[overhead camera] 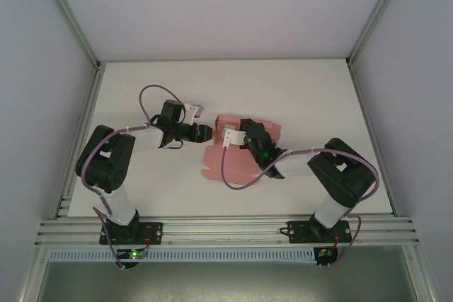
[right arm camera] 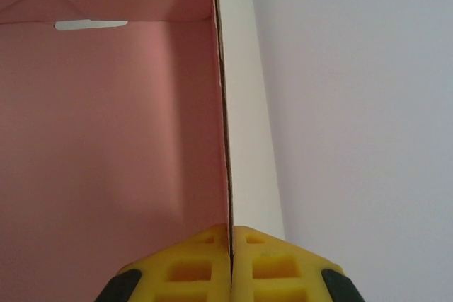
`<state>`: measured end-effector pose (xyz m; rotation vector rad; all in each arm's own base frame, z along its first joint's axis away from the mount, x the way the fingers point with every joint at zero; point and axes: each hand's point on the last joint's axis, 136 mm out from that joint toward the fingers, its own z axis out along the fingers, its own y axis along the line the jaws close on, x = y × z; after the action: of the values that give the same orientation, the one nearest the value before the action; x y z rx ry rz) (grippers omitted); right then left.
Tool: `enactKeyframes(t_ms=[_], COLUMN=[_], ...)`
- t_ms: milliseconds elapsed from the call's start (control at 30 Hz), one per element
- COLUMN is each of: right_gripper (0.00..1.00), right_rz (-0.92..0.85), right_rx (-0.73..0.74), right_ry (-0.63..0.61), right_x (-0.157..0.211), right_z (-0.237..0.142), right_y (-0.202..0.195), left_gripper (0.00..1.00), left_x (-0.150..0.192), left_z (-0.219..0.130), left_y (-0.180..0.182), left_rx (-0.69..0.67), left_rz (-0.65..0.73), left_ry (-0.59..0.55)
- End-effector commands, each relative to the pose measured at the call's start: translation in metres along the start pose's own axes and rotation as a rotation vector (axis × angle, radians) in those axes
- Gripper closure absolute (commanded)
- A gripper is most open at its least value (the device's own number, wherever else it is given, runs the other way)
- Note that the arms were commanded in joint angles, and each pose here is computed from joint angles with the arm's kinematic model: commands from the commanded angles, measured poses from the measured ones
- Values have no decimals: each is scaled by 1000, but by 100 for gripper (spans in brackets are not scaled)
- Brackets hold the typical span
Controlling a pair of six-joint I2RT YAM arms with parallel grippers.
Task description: Assemble paper box
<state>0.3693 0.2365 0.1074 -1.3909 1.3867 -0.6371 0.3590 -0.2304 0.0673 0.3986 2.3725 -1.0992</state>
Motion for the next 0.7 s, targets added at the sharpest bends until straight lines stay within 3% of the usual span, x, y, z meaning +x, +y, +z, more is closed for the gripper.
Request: enactKeyframes(t_ms=[0,400,667], right_gripper=[100,100,100], right_rz=[14,2,-12], right_rx=[-24,-59,-62], right_ry=[30,-9,-43], right_x=[5,-8,-17], right_z=[2,-8,-19], right_y=[8,15,18], left_gripper=[45,48,48], left_x=[5,-5,-13], left_z=[1,4,-1], left_y=[-19,-35,-22], left_rx=[77,100,-51], left_rz=[99,198,221], left_ry=[-5,-97,-164])
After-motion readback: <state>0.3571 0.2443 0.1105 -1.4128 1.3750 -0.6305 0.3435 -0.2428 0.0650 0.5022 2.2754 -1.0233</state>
